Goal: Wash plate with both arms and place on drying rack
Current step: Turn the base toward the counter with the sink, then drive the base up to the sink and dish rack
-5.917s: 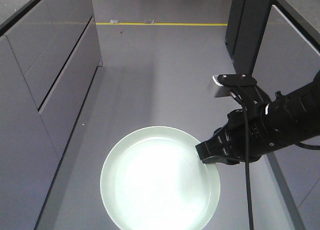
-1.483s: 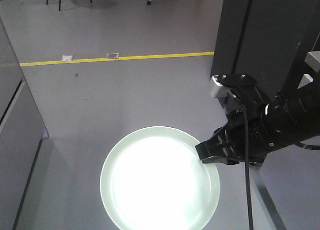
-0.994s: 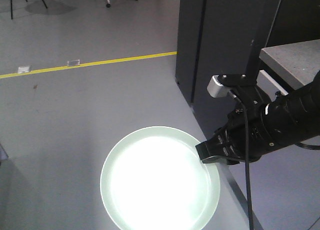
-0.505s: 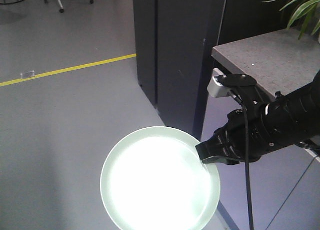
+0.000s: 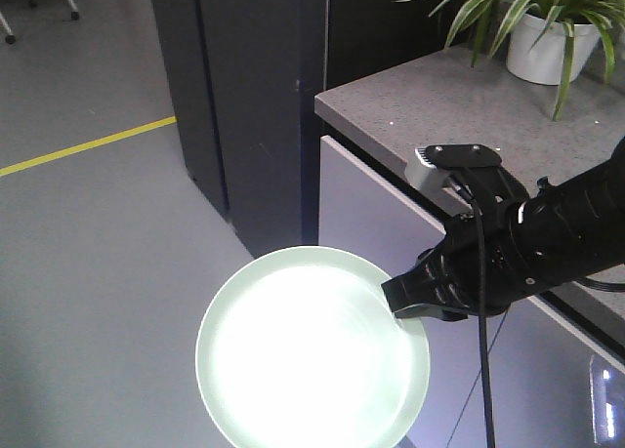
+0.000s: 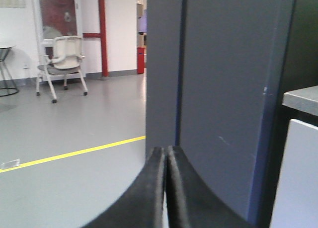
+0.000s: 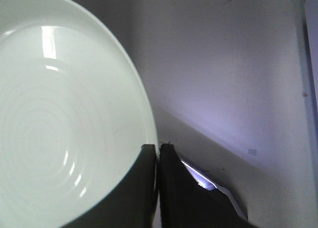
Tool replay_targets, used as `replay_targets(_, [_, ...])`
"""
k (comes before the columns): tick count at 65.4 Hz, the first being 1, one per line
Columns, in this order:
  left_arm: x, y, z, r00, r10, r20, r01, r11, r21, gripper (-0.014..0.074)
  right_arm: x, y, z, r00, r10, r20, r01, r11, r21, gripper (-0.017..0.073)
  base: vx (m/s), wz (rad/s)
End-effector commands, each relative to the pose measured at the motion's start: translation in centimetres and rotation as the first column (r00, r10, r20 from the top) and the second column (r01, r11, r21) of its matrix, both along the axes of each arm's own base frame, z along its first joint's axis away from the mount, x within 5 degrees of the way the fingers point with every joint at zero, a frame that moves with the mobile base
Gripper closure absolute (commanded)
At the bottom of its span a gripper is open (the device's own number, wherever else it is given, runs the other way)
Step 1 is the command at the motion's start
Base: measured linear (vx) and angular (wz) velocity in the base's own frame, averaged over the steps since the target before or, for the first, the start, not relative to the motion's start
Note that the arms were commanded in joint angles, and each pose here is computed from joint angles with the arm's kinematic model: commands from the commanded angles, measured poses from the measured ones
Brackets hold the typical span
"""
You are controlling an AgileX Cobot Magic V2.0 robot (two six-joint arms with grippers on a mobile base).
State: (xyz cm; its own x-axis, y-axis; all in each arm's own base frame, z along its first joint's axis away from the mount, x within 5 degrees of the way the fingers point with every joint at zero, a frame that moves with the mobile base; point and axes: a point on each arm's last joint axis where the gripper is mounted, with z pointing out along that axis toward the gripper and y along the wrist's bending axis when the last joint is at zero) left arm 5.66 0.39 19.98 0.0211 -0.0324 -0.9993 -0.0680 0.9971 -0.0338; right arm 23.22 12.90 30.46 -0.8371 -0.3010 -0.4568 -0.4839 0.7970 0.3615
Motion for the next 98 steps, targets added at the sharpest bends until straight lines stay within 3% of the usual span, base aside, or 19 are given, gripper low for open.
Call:
replay_targets(1, [-0.31,-0.03,1.64,0.993,-0.003,0.115,0.003,1.000,-0.002,0.0600,-0.13,0.08,1.81,0.997,-0.014,0.071,0.011,0.998,0.055,0.0561,0.05,-0.32])
replay_targets(98, [-0.31,-0.05,1.64,0.993,-0.006,0.115,0.006,1.000,-0.002,0.0600,-0.12,0.08,1.80,0.997,-0.014,0.072,0.010,0.998,0.054,0.0561,-0.03,-0.34])
